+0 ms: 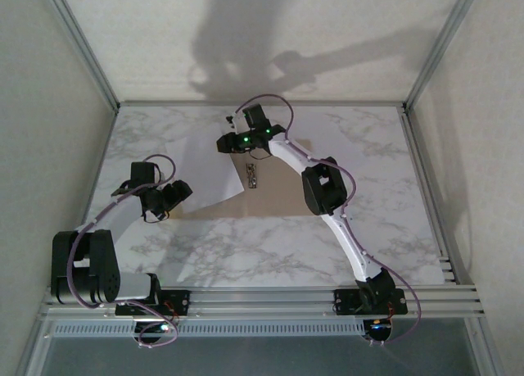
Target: Put the files into the folder
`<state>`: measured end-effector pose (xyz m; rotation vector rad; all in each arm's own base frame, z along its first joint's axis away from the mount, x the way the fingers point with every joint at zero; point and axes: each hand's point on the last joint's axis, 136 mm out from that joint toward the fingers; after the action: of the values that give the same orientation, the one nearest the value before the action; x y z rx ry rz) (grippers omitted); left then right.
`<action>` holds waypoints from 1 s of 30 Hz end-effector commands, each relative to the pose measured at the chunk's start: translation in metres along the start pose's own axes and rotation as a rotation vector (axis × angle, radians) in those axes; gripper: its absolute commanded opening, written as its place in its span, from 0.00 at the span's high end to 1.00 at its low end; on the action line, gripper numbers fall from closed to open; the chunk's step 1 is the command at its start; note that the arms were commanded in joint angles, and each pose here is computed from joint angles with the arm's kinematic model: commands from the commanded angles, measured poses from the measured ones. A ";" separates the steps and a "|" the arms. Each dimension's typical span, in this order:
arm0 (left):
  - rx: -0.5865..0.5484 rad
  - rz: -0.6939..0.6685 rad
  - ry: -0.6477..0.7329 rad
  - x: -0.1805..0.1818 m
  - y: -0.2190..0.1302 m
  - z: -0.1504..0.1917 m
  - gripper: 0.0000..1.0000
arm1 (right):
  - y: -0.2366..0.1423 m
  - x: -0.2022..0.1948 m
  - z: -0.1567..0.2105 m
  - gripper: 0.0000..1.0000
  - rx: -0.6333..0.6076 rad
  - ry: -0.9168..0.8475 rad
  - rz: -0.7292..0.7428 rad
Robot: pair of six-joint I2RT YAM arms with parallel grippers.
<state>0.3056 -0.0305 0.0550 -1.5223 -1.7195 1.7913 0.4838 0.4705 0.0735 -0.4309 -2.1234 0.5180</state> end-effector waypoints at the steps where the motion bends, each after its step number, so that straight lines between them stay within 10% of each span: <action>1: 0.003 0.000 0.005 0.002 -0.001 0.000 0.21 | 0.002 -0.001 0.005 0.67 0.027 0.002 -0.017; 16: 0.001 0.001 0.004 0.002 -0.001 0.000 0.21 | -0.008 -0.002 0.000 0.94 0.017 -0.042 0.045; 30: -0.003 0.009 0.007 0.000 -0.003 -0.001 0.21 | -0.039 -0.004 -0.008 0.98 -0.119 0.041 0.176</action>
<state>0.3056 -0.0306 0.0550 -1.5226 -1.7192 1.7916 0.4744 0.4376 0.0462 -0.6203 -2.0316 0.6012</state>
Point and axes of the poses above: each hand's point on the last joint's axis, 136 mm out from that joint toward the fingers, its own y axis out along the fingers, its own x axis along the line the jaws close on, z = x × y, and after that the axes turned 2 degrees about y, right-handed
